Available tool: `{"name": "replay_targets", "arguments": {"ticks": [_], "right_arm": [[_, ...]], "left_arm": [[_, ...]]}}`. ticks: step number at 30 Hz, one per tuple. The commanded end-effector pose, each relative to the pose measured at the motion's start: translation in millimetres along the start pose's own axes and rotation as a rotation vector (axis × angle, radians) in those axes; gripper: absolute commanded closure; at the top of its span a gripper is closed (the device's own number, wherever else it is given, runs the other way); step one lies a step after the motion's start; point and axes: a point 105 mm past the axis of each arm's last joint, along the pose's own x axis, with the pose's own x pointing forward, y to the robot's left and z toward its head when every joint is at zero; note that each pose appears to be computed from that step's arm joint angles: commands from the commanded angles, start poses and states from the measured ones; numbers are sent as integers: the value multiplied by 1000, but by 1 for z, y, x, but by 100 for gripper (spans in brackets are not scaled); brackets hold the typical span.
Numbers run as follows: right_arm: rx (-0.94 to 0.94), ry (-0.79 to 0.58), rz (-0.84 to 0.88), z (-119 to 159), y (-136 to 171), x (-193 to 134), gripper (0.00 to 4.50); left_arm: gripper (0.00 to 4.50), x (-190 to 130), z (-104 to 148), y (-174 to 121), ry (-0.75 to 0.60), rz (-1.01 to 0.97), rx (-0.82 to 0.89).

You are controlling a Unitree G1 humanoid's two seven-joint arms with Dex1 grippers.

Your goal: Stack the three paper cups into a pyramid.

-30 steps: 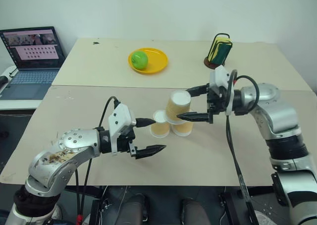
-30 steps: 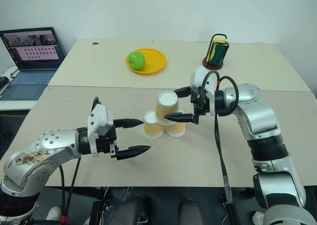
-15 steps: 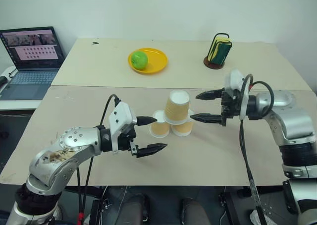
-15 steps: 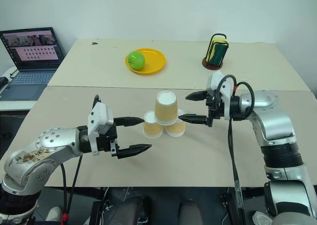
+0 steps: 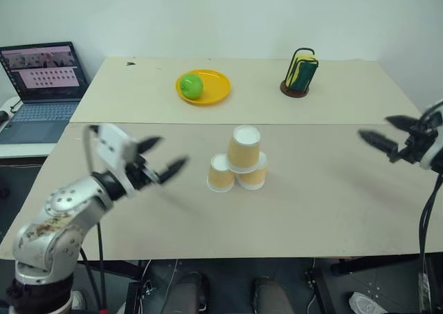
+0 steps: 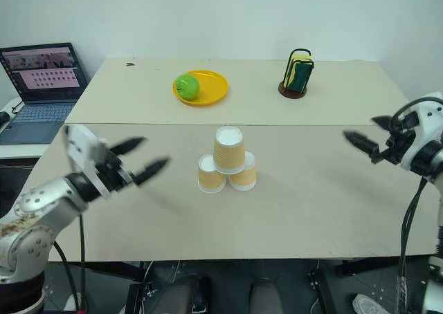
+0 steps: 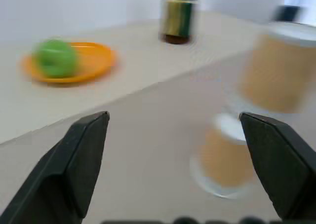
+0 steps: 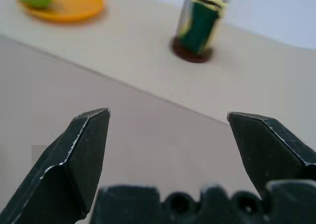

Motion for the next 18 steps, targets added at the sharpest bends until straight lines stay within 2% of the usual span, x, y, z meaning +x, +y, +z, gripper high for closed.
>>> {"name": "replay_targets", "arguments": {"ticks": [1, 3, 7, 18], "right_arm": [[32, -121, -195, 9, -8, 6, 2], [85, -159, -246, 1, 1, 13, 2], [133, -150, -239, -17, 18, 19, 2], [107, -82, -286, -43, 12, 5, 2]], "left_arm": [[0, -4, 4, 48, -74, 316, 19], [0, -8, -1, 65, -109, 455, -4], [0, -8, -14, 73, -118, 566, -26], [0, 1, -22, 83, -137, 608, -56]]}}
